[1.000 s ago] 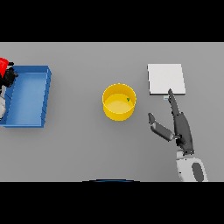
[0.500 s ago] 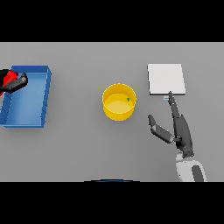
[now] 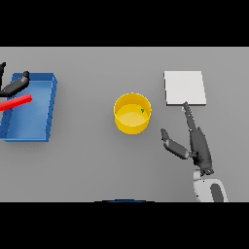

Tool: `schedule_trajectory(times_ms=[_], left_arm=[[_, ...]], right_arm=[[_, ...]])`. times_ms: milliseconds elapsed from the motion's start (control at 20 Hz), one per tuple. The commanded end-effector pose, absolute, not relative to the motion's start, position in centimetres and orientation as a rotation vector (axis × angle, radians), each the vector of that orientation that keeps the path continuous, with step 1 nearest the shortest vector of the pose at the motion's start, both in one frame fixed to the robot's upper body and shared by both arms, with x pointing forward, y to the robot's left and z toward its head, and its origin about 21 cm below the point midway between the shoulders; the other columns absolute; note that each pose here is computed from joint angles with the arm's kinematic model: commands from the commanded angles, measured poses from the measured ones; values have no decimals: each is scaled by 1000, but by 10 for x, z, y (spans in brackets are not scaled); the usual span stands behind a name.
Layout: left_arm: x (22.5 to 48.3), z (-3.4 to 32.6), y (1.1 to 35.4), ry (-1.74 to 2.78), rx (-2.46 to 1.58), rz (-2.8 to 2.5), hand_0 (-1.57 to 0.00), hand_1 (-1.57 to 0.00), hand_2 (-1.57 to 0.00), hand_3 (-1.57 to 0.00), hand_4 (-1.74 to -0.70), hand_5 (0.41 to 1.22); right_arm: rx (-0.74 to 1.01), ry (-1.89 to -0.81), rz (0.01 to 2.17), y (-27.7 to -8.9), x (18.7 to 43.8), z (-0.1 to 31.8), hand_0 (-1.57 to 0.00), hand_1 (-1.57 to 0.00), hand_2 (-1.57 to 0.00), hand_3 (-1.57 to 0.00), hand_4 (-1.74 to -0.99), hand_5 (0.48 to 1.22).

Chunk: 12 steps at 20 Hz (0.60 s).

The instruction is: Pick up the red beaker and tilt it to pour out 1 green nut into yellow bowl. Pick up the yellow bowl and place it on the metallic measuring scale.

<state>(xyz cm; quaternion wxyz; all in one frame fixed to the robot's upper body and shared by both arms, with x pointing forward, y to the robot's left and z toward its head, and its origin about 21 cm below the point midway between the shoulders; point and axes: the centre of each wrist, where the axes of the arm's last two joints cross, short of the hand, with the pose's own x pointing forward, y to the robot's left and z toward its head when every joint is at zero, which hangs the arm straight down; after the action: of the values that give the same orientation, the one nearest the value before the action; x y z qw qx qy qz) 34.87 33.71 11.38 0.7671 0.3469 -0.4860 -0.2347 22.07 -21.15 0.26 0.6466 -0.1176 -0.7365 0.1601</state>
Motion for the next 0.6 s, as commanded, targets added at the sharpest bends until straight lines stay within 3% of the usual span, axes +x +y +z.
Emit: schedule_trajectory(times_ms=[0,100,250,550], left_arm=[[349,116,336,-1071,745,-508,-50,-41,-41,-39,-786,671],[352,113,334,-1078,738,-511,-32,-26,-26,-24,-780,679],[350,109,334,-1066,736,-510,-16,-13,-13,-12,-781,700],[351,104,329,-1060,725,-513,-3,-3,-3,-2,-795,708]], right_arm=[[-272,-1665,380,-212,223,3,1,1,1,1,-1198,662],[-224,-1706,443,-211,231,10,1,1,1,1,-1162,694],[-216,-1733,643,-212,244,23,1,1,1,1,-1221,709],[-359,-1654,1124,-205,277,53,1,1,1,1,-1279,671]])
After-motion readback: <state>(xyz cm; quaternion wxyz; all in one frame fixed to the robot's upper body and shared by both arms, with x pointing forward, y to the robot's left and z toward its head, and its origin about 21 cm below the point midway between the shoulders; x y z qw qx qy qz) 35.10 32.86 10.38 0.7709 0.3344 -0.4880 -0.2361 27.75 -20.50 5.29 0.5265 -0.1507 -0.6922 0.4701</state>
